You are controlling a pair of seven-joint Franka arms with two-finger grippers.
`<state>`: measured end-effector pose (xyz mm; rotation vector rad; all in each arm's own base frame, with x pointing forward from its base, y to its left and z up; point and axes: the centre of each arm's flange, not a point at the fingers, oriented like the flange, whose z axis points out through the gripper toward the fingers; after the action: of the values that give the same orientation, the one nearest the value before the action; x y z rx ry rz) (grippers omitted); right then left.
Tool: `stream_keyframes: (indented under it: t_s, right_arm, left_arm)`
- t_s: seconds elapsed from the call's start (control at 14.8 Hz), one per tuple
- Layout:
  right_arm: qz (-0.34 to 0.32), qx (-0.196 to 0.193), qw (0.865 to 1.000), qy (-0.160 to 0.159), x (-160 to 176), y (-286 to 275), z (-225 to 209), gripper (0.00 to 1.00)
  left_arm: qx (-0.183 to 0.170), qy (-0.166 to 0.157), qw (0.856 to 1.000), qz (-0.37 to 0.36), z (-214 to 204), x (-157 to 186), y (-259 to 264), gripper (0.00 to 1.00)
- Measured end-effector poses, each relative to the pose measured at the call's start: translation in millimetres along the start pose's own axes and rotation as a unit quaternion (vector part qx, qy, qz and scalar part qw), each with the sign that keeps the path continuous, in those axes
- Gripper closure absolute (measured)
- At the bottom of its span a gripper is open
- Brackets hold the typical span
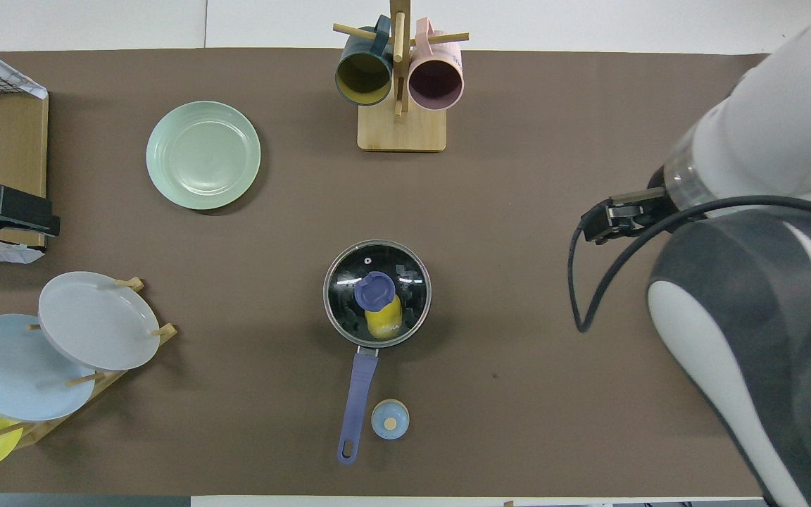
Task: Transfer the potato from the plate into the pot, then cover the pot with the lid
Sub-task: 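Release the lid and withdraw the right gripper toward the toaster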
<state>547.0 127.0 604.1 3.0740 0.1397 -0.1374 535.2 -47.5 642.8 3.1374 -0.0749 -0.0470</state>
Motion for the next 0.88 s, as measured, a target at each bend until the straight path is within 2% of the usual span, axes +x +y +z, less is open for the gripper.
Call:
stream_keyframes:
  t_s: [0.27,0.54,0.88]
  right_arm:
    - [0.012,0.002,1.000,-0.005,-12,34,-3,0.00]
    - [0.036,0.005,0.999,-0.010,-10,69,9,0.00]
    - [0.041,0.005,0.999,-0.011,-11,76,10,0.00]
  left_arm:
    - [0.000,0.000,1.000,0.003,0,0,3,0.00]
    - [0.000,0.000,1.000,0.002,0,0,3,0.00]
    - [0.001,-0.002,1.000,0.002,2,0,3,0.00]
